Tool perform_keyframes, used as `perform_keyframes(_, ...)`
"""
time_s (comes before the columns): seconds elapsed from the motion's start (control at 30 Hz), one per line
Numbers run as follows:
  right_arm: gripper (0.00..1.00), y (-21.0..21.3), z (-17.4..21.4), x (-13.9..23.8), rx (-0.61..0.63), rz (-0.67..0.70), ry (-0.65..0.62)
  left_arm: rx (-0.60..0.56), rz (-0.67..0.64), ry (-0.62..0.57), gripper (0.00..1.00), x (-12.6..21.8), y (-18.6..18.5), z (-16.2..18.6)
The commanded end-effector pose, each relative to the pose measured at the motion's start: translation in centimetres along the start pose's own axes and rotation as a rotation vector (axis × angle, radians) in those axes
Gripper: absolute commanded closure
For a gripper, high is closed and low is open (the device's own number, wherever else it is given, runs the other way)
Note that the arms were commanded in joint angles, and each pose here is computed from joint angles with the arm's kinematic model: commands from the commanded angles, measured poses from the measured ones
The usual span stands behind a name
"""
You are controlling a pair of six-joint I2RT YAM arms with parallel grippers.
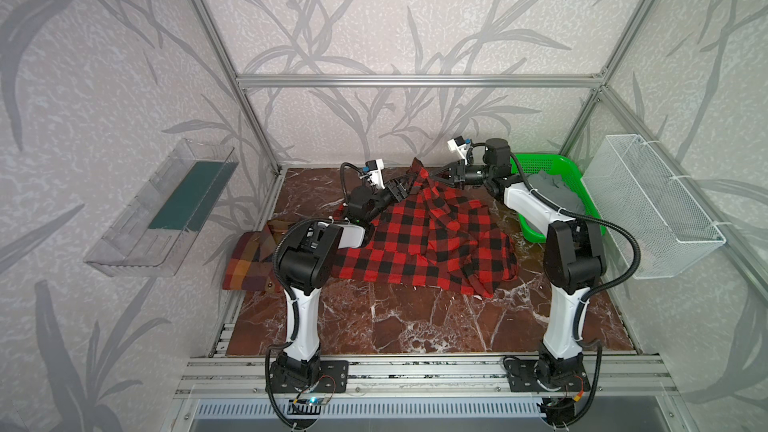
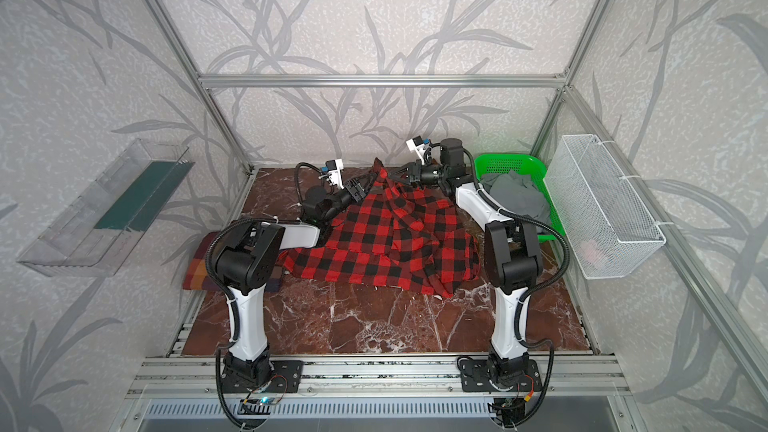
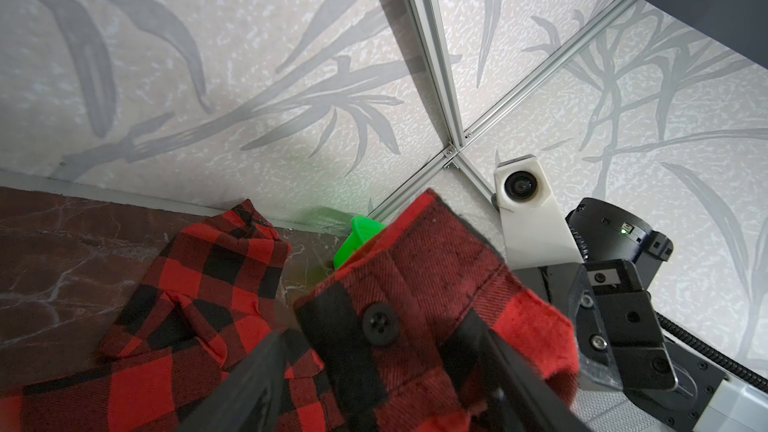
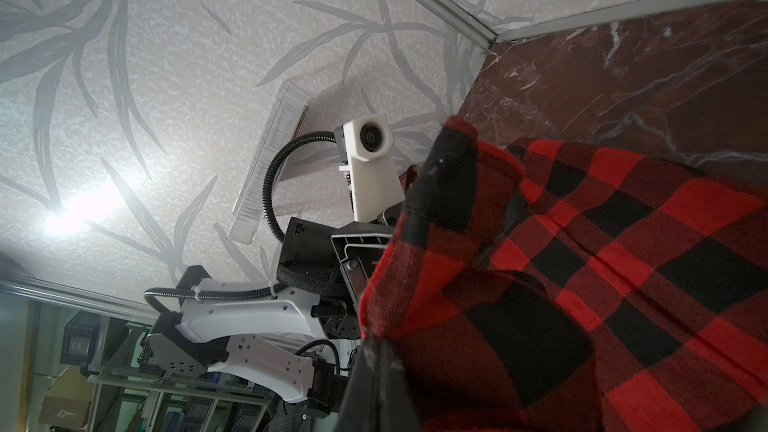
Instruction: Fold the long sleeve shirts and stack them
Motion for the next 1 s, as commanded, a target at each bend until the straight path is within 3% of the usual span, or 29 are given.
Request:
perform_keyframes(0.0,1.0,2.4,0.3,0.0,0.064,-0.046,0.02,-0.008,0.096,-0.06,0.37,0.0,-2.0,-1.8)
perform_keyframes(0.53,1.0,0.3,-0.2,0.2,0.017,-0.027,0.0,0.03,0.159,-0.065,0.47,1.6,-3.9,-2.0)
perform_keyframes(0.97,1.0,-2.0,-0.2,0.2,0.004,0.137,-0.016,0.042,0.203,-0.061,0.59,1.4,-5.8,-2.4)
Point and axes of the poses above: each gripper's point midway between its finger pads, its own x axis back along the fingers, its own y axis along the line the jaws close on, z = x × y, the point moved 6 cm from there along x, back along the fingers, and after that the axes turned 12 degrees about -x, right-handed, at the moved point
